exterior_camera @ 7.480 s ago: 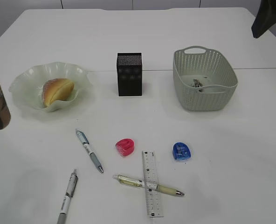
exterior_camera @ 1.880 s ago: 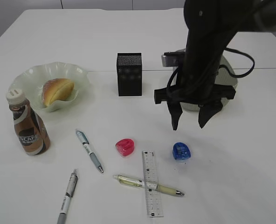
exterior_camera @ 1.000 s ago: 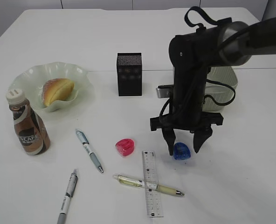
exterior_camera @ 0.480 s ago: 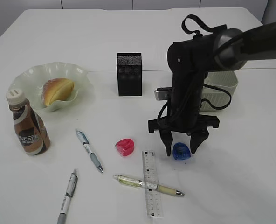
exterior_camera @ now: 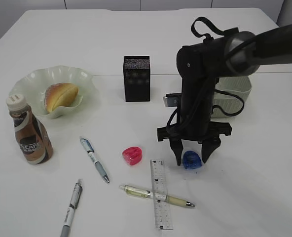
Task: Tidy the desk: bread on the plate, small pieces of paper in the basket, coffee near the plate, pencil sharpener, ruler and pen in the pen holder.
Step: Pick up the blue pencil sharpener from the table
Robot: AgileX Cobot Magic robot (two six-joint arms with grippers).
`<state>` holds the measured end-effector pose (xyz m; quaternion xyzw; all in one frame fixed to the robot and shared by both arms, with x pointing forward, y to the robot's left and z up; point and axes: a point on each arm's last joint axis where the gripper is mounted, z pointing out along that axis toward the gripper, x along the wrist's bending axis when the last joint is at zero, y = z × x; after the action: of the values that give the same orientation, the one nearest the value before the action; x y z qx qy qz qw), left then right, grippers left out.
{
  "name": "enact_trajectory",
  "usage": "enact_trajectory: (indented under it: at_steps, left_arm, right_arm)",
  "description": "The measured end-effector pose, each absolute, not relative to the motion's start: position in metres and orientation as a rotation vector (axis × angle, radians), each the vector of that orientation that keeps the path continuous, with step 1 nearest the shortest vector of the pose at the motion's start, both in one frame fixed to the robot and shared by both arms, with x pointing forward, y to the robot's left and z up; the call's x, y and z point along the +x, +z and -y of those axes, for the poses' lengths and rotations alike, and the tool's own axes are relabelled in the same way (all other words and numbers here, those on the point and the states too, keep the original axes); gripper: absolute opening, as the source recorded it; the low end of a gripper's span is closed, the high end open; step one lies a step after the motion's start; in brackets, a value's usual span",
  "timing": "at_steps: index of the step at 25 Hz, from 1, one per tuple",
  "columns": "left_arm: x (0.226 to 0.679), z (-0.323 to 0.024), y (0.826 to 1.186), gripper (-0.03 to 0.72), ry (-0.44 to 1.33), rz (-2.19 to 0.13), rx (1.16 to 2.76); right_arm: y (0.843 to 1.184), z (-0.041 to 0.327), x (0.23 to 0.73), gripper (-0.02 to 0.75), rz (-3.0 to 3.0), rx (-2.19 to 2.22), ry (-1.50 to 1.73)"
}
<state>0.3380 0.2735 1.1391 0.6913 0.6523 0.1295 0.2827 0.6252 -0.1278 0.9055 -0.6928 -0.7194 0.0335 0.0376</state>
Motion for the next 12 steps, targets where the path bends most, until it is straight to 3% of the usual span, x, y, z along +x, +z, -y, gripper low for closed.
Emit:
enact_trajectory:
  at_steps: [12]
  left_arm:
    - [0.3379,-0.273,1.1392,0.434,0.34,-1.745,1.849]
  right_arm:
    - [0.8943,0.128,0.6248,0.47,2.197,-2.116,0.148]
